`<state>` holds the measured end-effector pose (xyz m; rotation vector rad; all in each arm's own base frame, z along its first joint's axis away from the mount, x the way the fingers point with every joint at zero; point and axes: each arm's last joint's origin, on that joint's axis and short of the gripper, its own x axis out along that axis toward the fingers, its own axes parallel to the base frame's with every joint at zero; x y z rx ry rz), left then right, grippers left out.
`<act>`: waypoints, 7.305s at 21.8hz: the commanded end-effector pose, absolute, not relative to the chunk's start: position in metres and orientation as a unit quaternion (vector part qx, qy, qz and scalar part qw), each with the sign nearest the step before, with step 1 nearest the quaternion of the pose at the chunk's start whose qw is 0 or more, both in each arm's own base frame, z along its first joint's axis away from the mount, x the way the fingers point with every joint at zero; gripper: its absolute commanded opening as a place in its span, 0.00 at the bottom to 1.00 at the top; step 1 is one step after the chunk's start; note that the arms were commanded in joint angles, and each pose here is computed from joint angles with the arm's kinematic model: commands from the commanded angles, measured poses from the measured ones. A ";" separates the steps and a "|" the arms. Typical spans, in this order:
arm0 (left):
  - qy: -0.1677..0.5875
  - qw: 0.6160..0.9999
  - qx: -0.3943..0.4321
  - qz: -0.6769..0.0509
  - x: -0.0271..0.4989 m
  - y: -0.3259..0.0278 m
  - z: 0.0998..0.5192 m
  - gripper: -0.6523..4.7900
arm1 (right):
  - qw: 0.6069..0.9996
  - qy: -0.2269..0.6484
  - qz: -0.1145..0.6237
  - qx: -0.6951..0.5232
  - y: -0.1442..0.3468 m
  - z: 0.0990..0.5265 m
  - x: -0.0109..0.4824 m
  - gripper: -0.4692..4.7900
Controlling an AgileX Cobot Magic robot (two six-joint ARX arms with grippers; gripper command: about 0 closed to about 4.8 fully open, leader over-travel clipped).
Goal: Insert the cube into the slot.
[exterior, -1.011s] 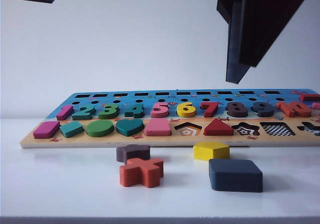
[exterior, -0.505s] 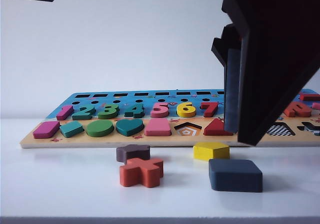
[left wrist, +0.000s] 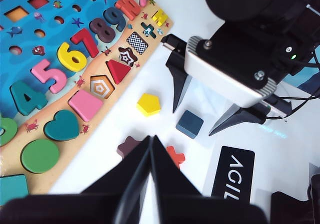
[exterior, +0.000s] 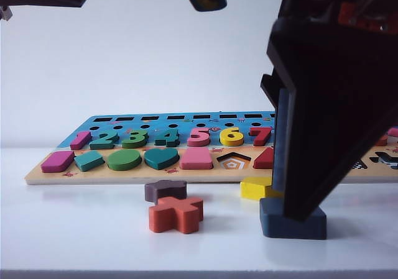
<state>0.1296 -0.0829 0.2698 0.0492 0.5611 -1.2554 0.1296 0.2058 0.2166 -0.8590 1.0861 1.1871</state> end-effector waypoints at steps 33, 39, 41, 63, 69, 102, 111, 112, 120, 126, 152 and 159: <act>0.253 0.770 0.032 -0.586 0.144 -0.090 0.253 0.14 | 0.608 0.485 0.508 -0.370 0.209 0.211 0.130 0.54; 0.249 0.770 0.033 -0.586 0.144 -0.090 0.253 0.14 | 0.607 0.489 0.498 -0.380 0.210 0.206 0.132 0.53; 0.248 0.771 0.033 -0.586 0.144 -0.090 0.254 0.14 | 0.606 0.491 0.497 -0.381 0.210 0.205 0.132 0.47; 0.221 0.777 0.036 -0.589 0.149 -0.092 0.257 0.14 | 0.882 0.360 0.298 -0.054 0.189 0.396 0.129 0.22; 0.216 0.777 0.036 -0.590 0.152 -0.094 0.257 0.14 | 0.904 0.387 0.181 -0.010 0.161 0.401 0.117 0.15; 0.183 0.785 0.034 -0.591 0.173 -0.103 0.254 0.14 | 0.863 0.499 0.032 0.080 0.150 0.269 0.157 0.12; 0.178 0.786 0.035 -0.592 0.180 -0.107 0.251 0.14 | 0.853 0.517 0.017 0.068 0.139 0.253 0.173 0.12; 0.176 0.786 0.036 -0.591 0.180 -0.107 0.251 0.14 | 0.853 0.517 0.017 0.069 0.139 0.252 0.173 0.12; 0.171 0.787 0.037 -0.592 0.183 -0.108 0.250 0.14 | 0.856 0.514 0.028 0.048 0.146 0.243 0.183 0.10; 0.171 0.787 0.037 -0.592 0.183 -0.108 0.250 0.14 | 0.855 0.516 0.019 0.047 0.149 0.233 0.193 0.10; 0.171 0.787 0.037 -0.592 0.183 -0.108 0.250 0.14 | 0.853 0.519 0.006 0.049 0.140 0.219 0.196 0.10; 0.171 0.787 0.037 -0.592 0.183 -0.108 0.250 0.14 | 0.854 0.517 0.009 0.047 0.140 0.220 0.196 0.18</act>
